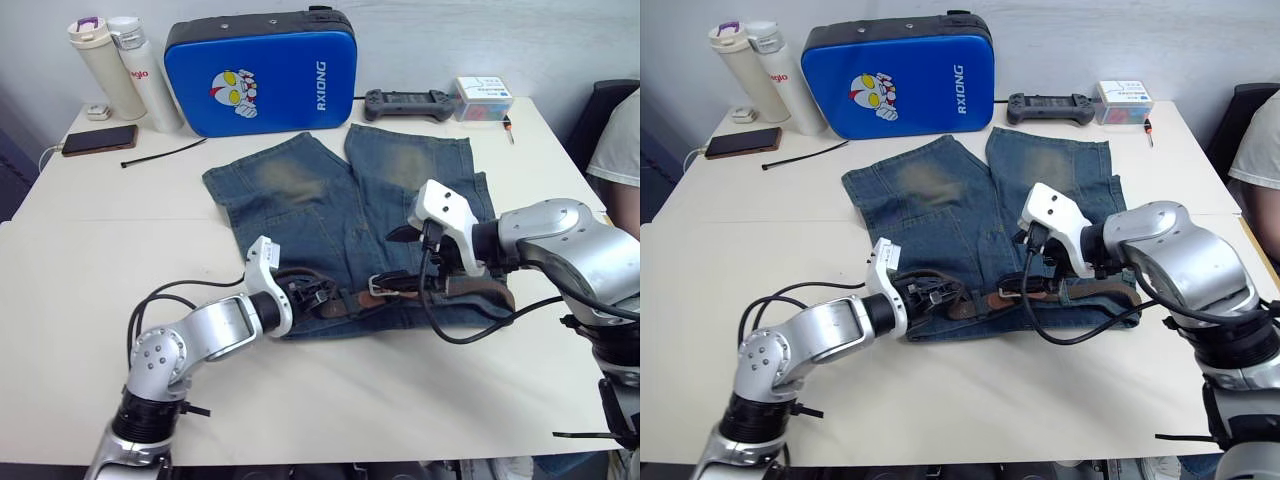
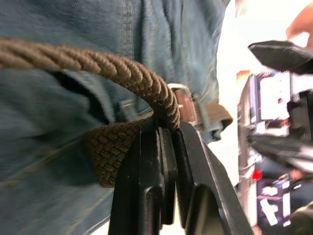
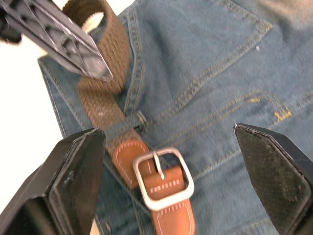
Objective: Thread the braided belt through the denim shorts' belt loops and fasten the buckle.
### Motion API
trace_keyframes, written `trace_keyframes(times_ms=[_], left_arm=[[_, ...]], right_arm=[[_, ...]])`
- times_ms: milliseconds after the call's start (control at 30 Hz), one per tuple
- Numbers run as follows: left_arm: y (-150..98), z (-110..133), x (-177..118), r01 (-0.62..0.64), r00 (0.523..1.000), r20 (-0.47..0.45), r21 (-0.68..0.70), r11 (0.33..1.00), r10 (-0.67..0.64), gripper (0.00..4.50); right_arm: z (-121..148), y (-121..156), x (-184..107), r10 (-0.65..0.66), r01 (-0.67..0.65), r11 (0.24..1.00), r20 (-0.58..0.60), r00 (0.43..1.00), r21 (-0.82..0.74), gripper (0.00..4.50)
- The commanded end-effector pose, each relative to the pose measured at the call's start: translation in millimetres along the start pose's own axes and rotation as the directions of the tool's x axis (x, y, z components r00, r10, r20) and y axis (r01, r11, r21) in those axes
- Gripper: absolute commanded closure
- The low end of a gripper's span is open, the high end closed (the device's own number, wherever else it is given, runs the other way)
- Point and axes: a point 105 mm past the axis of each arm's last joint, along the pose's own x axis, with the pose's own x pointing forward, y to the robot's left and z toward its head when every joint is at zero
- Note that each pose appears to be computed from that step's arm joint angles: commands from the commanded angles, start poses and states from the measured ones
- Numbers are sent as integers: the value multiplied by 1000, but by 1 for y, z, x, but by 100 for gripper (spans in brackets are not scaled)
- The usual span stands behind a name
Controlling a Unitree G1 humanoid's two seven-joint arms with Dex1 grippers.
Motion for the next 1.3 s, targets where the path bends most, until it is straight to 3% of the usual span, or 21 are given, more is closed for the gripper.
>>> trace_keyframes(times_ms=[33,233,333,433,567,667,700,767,833,867,1033,1167,1300], left_arm=[[-7,6,-14,64,998,-11,102,993,-63,265],[15,-2,-50,12,985,-168,336,942,48,12],[25,-8,-76,-1,943,-294,460,888,153,6],[25,-8,-86,20,918,-346,523,852,191,6],[11,-14,-86,135,900,-408,595,793,153,6],[2,-13,-75,200,909,-400,662,722,115,6],[0,-11,-70,209,918,-386,666,716,91,46],[1,-8,-62,210,926,-368,695,688,88,80],[5,-7,-54,200,928,-354,738,644,117,185],[8,-7,-51,195,928,-348,758,622,134,208],[18,-8,-41,207,918,-357,804,558,174,425],[36,-12,-33,213,897,-372,836,506,237,441],[49,-13,-21,212,886,-376,849,484,271,441]], right_arm=[[9,1,-10,-9,10,999,28,1000,-42,0],[5,2,-14,15,-15,998,6,1000,-59,0],[3,4,-16,41,-42,997,-5,999,-69,0],[3,5,-17,57,-57,996,-7,998,-73,0],[2,6,-19,58,-58,996,-5,998,-71,0],[1,7,-21,50,-50,997,-6,999,-65,0],[1,7,-22,45,-45,997,-5,999,-62,0],[1,8,-24,36,-36,998,-4,999,-56,0],[2,8,-25,25,-25,998,-3,1000,-49,0],[2,8,-25,19,-19,999,-4,1000,-45,0],[2,11,-30,-2,2,1000,-12,1000,-23,0],[-4,15,-31,-25,23,998,-40,999,-50,0],[-25,30,-17,-21,-23,949,-136,990,-313,0]])
